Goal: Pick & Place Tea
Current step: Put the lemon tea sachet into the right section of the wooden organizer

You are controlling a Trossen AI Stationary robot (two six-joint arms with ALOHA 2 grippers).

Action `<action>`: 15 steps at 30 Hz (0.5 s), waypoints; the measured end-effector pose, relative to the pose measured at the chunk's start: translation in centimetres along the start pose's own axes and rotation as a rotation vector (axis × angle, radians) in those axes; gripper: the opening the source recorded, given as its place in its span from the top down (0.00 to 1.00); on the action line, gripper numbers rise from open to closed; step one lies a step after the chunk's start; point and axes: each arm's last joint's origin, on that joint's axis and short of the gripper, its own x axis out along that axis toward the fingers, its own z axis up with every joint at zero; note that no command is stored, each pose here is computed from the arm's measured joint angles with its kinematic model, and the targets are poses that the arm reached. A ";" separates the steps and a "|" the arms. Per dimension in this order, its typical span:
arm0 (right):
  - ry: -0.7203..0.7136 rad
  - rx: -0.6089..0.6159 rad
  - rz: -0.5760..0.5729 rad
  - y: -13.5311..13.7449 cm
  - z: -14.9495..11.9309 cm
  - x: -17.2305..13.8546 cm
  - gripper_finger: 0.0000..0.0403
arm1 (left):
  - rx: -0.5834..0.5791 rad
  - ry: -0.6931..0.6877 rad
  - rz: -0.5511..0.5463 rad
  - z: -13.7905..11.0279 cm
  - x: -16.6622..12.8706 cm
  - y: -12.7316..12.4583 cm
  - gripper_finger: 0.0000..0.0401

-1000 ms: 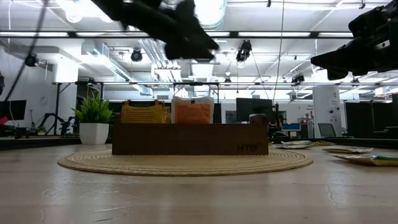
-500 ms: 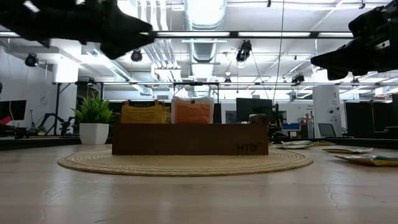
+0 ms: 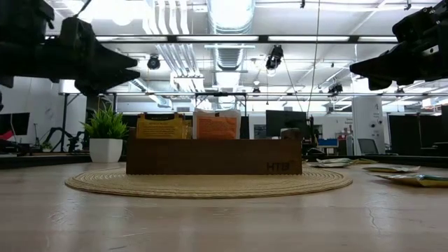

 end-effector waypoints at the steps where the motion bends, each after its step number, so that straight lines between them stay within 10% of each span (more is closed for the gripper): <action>1: 0.000 0.000 0.000 0.0 0.0 0.0 0.98 | -0.002 0.001 -0.001 0.1 -0.1 0.0 0.50; 15: 0.000 0.000 0.000 0.0 0.0 0.0 0.98 | -0.024 0.007 0.022 0.3 -1.8 0.5 0.50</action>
